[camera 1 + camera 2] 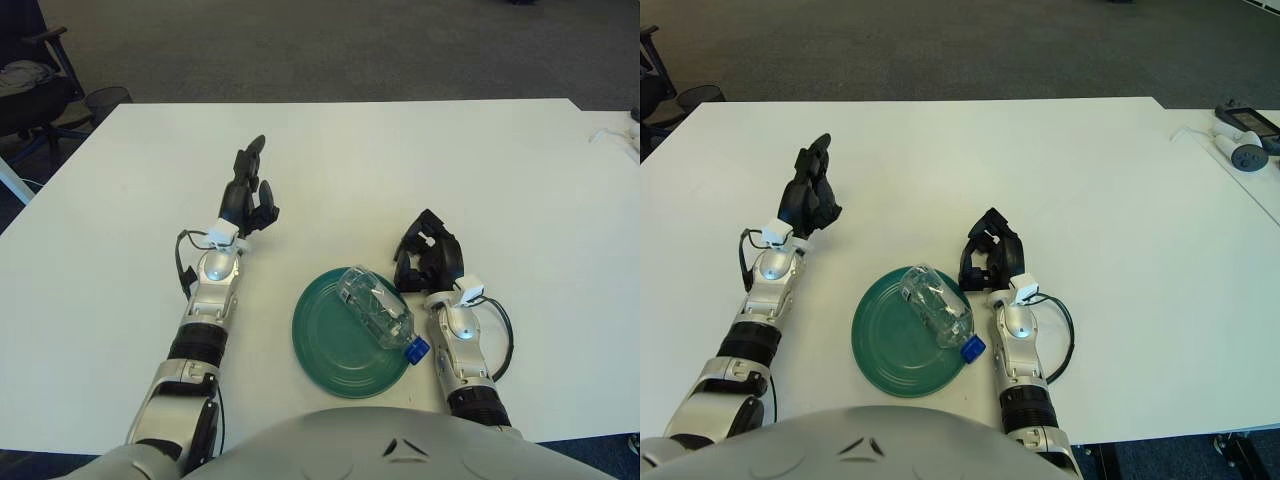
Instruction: Put the bottle into the plate.
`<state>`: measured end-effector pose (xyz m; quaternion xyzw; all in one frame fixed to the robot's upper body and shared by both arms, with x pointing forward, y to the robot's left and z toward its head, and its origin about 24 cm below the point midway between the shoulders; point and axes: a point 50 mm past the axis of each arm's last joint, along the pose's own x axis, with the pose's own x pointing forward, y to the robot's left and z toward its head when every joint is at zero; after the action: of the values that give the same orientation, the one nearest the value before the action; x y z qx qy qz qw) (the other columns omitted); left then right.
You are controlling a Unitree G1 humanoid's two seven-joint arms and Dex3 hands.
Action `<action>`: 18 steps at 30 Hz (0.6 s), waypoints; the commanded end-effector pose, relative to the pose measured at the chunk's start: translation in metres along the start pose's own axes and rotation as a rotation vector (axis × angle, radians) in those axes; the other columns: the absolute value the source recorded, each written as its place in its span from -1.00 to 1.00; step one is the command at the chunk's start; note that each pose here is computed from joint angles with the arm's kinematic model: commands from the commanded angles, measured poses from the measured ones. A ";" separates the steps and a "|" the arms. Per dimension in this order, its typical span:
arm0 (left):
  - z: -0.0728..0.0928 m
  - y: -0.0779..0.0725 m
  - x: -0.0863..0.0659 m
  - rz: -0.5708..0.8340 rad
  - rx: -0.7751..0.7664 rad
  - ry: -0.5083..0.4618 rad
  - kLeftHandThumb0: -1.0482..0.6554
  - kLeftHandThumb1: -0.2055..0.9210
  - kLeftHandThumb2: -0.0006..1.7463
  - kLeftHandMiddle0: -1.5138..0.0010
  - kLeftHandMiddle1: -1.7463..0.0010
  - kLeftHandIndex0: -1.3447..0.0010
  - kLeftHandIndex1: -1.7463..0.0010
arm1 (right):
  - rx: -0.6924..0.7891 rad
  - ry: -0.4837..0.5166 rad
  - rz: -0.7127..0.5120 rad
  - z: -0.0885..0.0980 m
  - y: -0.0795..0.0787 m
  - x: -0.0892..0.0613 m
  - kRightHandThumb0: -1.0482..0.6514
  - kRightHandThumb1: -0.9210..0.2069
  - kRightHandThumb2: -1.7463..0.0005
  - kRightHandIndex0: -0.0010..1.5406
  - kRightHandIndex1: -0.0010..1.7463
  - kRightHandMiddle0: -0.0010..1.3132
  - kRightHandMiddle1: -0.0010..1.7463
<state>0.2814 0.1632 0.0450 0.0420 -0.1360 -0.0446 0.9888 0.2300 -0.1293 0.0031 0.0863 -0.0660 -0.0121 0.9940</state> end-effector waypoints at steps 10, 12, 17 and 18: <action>-0.042 -0.008 -0.027 0.033 -0.107 0.206 0.16 -0.22 0.59 0.19 -0.94 0.18 -0.90 | 0.004 0.159 -0.079 -0.030 -0.009 -0.028 0.23 0.77 -0.98 0.22 0.87 0.04 1.00; -0.044 -0.010 -0.031 0.047 -0.104 0.223 0.19 -0.32 0.67 0.10 -0.95 0.17 -0.95 | 0.004 0.159 -0.079 -0.030 -0.009 -0.028 0.23 0.78 -0.98 0.23 0.87 0.04 1.00; -0.048 -0.016 -0.047 0.084 -0.081 0.266 0.22 -0.48 0.79 -0.05 -0.93 0.15 -0.99 | -0.008 0.162 -0.084 -0.029 -0.009 -0.029 0.23 0.78 -0.98 0.24 0.85 0.05 1.00; -0.049 -0.017 -0.049 0.089 -0.067 0.276 0.22 -0.50 0.81 -0.07 -0.93 0.15 -0.99 | -0.009 0.164 -0.084 -0.030 -0.010 -0.029 0.23 0.78 -0.98 0.24 0.85 0.05 1.00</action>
<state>0.2608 0.1547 0.0012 -0.0032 -0.0462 -0.0133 0.9988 0.2300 -0.1296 0.0028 0.0800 -0.0636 -0.0236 0.9945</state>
